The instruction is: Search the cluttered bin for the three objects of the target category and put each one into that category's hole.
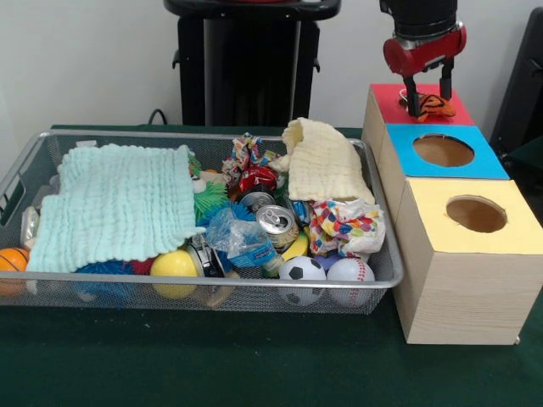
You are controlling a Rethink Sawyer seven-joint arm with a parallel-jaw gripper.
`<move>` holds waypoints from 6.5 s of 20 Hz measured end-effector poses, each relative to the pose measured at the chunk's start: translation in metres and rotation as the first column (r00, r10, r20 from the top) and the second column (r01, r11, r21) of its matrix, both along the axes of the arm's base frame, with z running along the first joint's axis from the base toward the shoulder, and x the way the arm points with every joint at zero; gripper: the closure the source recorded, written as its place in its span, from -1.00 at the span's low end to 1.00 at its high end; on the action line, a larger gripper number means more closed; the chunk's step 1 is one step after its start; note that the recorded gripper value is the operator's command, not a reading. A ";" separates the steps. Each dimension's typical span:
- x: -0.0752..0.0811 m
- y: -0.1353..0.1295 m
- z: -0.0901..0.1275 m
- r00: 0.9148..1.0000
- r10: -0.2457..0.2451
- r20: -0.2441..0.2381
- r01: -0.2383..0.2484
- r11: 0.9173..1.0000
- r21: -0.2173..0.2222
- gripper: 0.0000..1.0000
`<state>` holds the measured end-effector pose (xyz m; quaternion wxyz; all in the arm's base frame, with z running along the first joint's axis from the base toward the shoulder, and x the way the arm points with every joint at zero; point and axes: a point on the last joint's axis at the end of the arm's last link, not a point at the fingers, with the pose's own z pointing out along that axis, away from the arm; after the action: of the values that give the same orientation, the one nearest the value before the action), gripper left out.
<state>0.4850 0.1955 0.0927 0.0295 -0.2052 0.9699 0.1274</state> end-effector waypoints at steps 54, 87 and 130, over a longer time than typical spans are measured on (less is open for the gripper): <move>-0.039 -0.070 0.016 0.955 0.091 -0.281 -0.180 0.934 -0.309 -1.00; 0.076 -0.324 0.008 0.956 -0.288 -0.056 0.271 0.940 -0.207 -1.00; 0.164 -0.338 -0.059 0.988 -0.073 -0.137 0.019 0.932 -0.361 -1.00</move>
<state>0.6493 -0.1423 0.0338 -0.0773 -0.1741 0.9810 -0.0374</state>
